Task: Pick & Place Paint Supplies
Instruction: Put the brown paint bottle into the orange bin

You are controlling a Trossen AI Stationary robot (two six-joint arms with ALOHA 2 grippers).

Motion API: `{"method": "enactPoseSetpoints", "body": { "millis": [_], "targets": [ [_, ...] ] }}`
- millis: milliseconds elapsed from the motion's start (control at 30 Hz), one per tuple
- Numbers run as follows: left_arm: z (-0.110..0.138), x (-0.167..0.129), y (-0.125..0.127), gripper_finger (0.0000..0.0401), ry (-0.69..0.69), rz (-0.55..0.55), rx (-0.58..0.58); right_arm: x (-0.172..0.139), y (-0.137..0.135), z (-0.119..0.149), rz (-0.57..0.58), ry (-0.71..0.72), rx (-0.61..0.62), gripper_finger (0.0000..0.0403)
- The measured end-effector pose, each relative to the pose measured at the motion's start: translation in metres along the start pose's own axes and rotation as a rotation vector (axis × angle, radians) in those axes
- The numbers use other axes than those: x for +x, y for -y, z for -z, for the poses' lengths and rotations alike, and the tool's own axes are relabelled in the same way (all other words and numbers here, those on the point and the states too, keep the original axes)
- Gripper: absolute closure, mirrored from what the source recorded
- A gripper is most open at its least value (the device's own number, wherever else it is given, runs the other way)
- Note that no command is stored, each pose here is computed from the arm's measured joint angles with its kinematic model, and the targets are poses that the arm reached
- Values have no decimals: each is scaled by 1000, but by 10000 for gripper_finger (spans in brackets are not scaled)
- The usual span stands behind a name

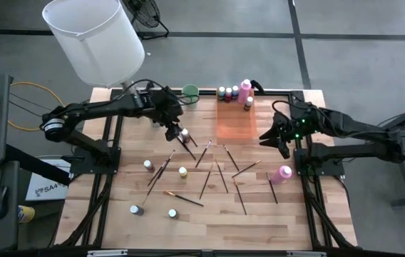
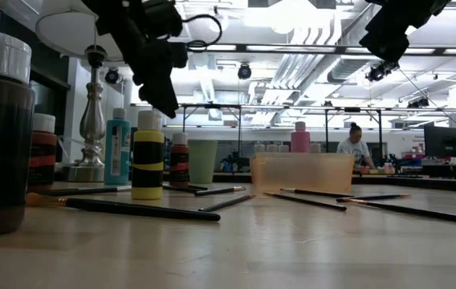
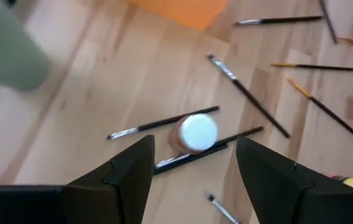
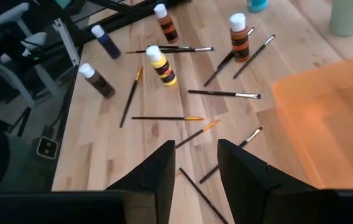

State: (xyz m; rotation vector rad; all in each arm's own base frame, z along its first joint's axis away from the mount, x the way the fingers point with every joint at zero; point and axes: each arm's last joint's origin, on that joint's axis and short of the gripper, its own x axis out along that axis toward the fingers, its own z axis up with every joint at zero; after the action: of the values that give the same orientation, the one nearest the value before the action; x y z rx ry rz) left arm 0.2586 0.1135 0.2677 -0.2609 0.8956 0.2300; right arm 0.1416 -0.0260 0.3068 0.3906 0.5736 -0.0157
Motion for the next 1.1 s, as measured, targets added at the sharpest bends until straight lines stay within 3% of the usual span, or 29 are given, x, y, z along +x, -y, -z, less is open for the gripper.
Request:
{"method": "enactPoseSetpoints", "body": {
  "millis": [200, 433, 533, 800, 1100],
  "targets": [
    [1, 13, -2, 180, -40, 7, 41, 2, 1, 0, 11, -4, 1, 287],
    [1, 21, 2, 180, -52, 5, 315, 2, 1, -1, 9, 1, -1, 289],
    [0, 21, 2, 180, -41, 2, 382, 2, 1, -1, 9, 1, -1, 289],
    [2, 31, 5, 180, -65, 58, 455, 2, 1, -1, 9, 1, -1, 289],
    [4, 51, 2, 180, -103, 71, 453, 2, 1, -1, 9, 1, -1, 289]
  ]
}}
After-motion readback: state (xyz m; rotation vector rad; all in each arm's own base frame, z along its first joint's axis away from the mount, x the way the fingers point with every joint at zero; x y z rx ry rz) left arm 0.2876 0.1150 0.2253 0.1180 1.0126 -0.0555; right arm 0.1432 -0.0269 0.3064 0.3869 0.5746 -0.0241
